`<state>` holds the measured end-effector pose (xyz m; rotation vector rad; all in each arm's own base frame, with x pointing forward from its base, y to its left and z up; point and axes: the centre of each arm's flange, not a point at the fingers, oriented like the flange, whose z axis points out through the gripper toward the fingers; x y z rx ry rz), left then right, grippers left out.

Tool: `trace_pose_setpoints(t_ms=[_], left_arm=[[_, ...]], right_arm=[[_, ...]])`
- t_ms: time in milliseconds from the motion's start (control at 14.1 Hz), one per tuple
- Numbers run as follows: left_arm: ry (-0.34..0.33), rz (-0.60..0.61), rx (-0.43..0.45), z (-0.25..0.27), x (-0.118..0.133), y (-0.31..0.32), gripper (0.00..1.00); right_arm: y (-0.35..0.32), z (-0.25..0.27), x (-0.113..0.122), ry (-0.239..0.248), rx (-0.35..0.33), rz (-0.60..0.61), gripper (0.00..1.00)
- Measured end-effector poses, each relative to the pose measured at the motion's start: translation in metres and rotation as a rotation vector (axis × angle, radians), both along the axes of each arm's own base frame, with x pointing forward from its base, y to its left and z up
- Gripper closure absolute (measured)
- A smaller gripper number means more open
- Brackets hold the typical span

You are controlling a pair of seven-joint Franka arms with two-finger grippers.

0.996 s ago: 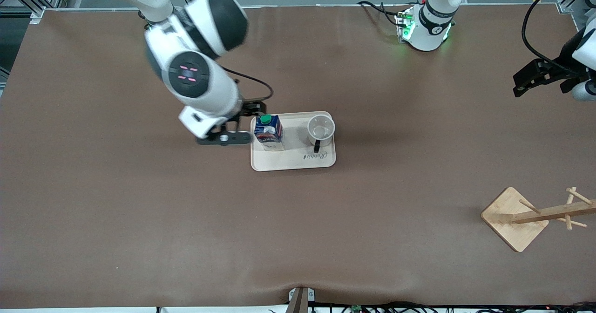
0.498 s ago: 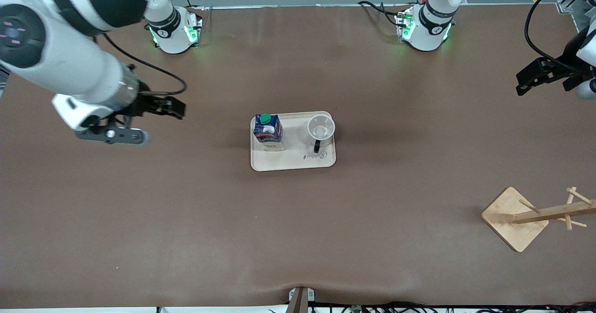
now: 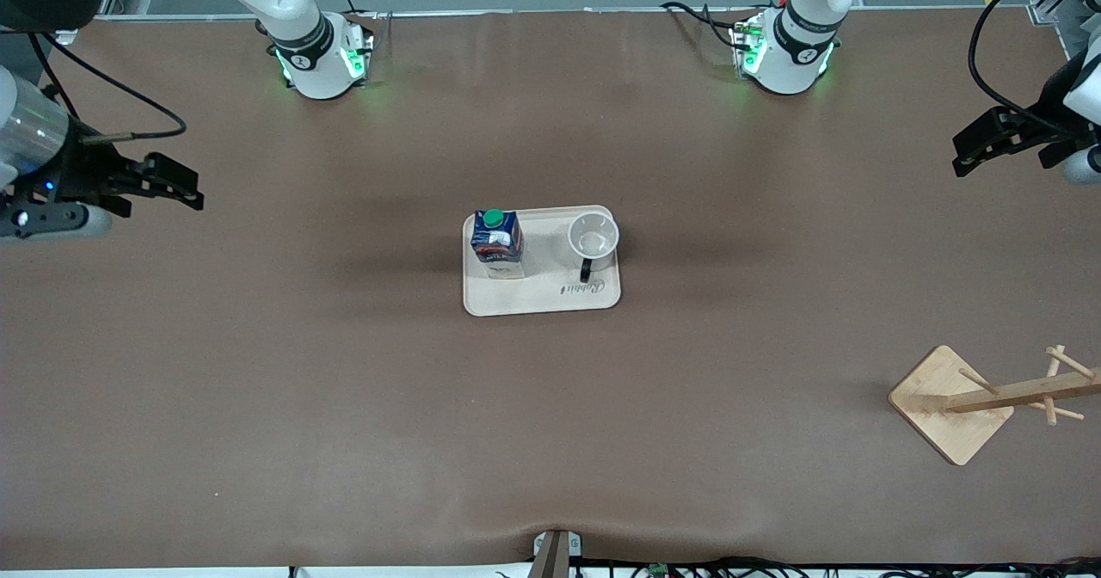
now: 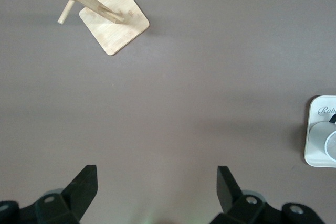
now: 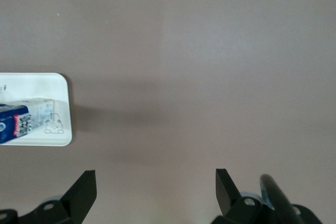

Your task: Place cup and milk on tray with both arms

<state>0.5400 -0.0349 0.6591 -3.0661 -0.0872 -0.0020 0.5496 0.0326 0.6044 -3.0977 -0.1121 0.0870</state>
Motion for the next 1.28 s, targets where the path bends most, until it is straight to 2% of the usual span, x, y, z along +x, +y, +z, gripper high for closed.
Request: trace_pose_setpoints(t_ms=[213, 427, 782, 853, 1138, 1280], left_arm=[[0.000, -0.001, 0.000, 0.000, 0.000, 0.000, 0.00], [0.000, -0.001, 0.000, 0.000, 0.000, 0.000, 0.00], [-0.001, -0.002, 0.000, 0.000, 0.000, -0.001, 0.00], [-0.002, -0.002, 0.000, 0.000, 0.000, -0.001, 0.00], [-0.006, -0.005, -0.001, 0.000, 0.000, -0.003, 0.00], [-0.008, -0.006, -0.001, 0.001, 0.001, -0.003, 0.00]], right_arm=[[-0.020, 0.014, -0.025, -0.029, -0.002, 0.035, 0.00], [-0.046, 0.023, -0.024, -0.073, 0.000, 0.117, 0.00], [-0.056, 0.040, -0.017, -0.111, -0.005, 0.121, 0.00], [-0.060, 0.039, -0.017, -0.102, -0.005, 0.113, 0.00], [-0.069, 0.030, -0.027, -0.013, 0.006, 0.100, 0.00], [-0.069, 0.028, -0.026, -0.008, 0.006, 0.101, 0.00]])
